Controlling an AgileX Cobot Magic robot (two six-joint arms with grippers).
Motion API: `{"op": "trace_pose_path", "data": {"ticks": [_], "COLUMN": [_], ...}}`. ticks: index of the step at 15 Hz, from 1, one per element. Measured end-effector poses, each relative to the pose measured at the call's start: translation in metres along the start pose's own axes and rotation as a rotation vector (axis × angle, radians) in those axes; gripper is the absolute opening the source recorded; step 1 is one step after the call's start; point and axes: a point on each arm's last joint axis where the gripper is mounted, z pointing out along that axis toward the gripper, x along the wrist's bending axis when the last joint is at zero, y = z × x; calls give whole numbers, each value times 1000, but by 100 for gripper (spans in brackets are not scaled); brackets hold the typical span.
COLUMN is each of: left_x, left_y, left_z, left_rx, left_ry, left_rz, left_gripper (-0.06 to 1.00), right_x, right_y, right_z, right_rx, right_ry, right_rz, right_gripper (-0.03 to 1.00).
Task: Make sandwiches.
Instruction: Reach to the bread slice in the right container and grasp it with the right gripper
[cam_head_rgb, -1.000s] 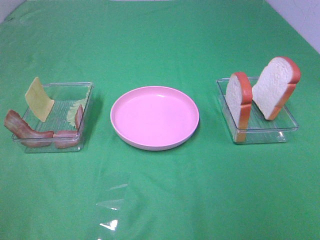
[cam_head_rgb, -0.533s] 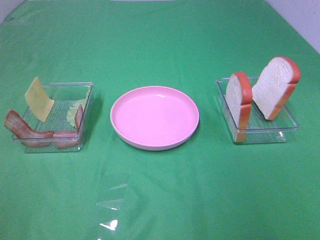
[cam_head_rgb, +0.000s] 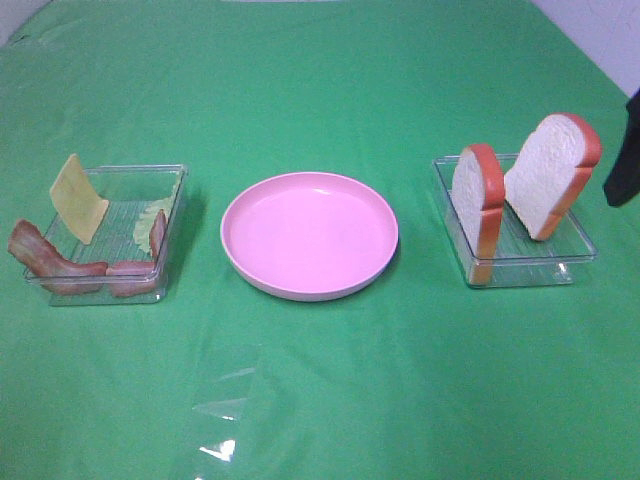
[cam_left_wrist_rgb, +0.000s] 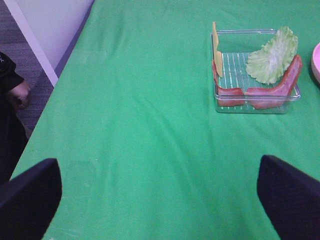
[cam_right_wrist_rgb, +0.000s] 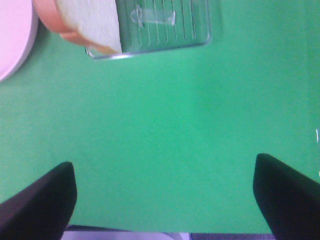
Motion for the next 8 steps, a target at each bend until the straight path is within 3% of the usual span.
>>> {"op": "trace_pose_path", "data": {"ticks": [3, 8], "left_x": [0, 0], "left_y": [0, 0], "left_z": [0, 0], "left_rx": [0, 0], "left_ry": [0, 0], "left_rz": [0, 0], "left_gripper": [99, 99], "right_x": [4, 16], "right_y": [42, 72], "right_z": [15, 24], "right_rx": [9, 13], "right_ry": [23, 66], "right_rz": [13, 9], "right_gripper": [91, 91]}}
